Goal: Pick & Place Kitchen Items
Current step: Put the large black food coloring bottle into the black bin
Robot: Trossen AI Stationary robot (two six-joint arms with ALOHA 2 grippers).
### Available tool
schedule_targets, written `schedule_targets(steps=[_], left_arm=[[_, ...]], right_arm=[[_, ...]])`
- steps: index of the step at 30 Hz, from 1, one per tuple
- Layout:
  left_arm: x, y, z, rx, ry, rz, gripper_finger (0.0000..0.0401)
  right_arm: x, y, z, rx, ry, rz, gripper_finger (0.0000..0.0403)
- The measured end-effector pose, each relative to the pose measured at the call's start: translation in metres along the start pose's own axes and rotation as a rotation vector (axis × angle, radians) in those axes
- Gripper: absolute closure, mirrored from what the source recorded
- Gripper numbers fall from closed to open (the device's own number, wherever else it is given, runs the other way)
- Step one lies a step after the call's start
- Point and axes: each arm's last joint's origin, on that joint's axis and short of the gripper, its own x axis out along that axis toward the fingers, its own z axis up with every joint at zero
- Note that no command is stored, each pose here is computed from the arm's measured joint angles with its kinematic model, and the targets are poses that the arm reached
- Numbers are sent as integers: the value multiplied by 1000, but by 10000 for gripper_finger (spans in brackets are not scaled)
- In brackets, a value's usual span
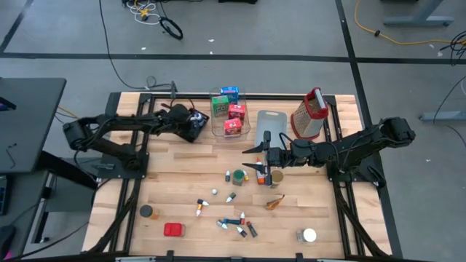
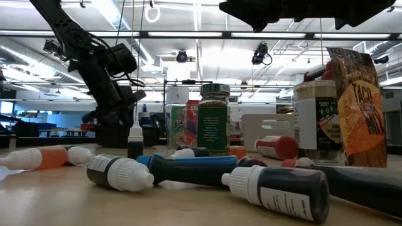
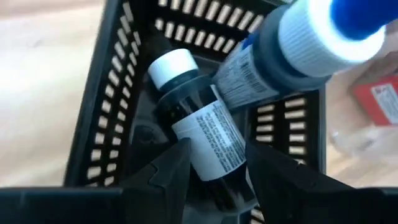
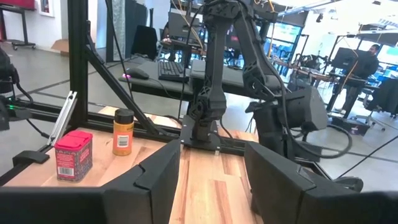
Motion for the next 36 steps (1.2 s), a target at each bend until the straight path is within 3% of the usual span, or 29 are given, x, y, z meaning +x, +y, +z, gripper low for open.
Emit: schedule_targets(steps=[8,16,25,33,36], left_arm=[[8,-3,2,69,14,-41,238],[3,-9,10,485,19,-47,238],[3,-3,12,763,-3,151,224],[-3,-11,22,805,24,119,163],[-3,-11,23,794,38,54,144]], right_arm=[[0,0,0,-1,3,1,211],[0,0,-1,-1,9,2,211],[0,0,-2,0,24,5,211],[0,1,-3,-9,32,6,211],[0,1,-3,-10,32,6,211]])
